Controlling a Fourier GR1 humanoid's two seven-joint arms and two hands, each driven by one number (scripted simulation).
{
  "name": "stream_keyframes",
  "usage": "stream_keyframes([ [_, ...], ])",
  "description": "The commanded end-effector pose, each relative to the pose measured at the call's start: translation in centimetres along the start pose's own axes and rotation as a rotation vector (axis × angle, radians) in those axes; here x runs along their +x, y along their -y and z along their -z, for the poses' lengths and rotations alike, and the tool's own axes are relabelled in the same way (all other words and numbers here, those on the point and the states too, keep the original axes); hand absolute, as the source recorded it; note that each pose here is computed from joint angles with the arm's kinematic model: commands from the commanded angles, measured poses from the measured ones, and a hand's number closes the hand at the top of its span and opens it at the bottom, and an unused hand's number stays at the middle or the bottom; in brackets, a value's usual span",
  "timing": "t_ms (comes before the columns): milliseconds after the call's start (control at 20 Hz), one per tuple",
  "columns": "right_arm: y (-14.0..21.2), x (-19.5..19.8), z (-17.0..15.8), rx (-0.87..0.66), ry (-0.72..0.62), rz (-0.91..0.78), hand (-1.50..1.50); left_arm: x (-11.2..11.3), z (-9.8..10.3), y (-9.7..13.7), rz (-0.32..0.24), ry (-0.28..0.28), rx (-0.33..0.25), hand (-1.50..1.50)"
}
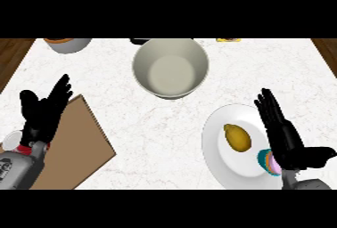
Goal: Pick the lemon from the plate and place it in the bowl
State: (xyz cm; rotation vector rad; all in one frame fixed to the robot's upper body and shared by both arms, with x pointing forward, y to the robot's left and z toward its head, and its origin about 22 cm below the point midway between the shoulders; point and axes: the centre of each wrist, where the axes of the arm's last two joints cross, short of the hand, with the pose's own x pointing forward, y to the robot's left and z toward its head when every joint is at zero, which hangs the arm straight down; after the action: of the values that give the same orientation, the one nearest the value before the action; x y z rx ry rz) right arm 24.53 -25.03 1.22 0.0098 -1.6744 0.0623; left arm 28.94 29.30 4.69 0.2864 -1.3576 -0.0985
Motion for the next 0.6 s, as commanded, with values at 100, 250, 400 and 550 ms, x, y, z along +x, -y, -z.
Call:
stream_keyframes([
  [100, -1.3, 0.1, 0.0, 0.358, -0.040, -0.136, 1.50, 2.1, -0.5, 3.8, -0.050, 0.139, -0.076, 0.00],
  [250, -1.2, 0.1, -0.8, 0.696, -0.123, -0.306, 1.50, 2.6, -1.0, 5.5, -0.095, 0.255, -0.124, 0.00],
  [400, 0.5, 0.0, -0.9, 0.185, 0.198, -0.446, -1.50, 0.5, -1.9, 6.2, -0.135, 0.215, -0.112, 0.00],
  [550, -2.0, -1.9, -3.5, 0.190, 0.261, -0.127, -1.50, 0.5, -1.6, 7.2, -0.139, 0.220, -0.100, 0.00],
])
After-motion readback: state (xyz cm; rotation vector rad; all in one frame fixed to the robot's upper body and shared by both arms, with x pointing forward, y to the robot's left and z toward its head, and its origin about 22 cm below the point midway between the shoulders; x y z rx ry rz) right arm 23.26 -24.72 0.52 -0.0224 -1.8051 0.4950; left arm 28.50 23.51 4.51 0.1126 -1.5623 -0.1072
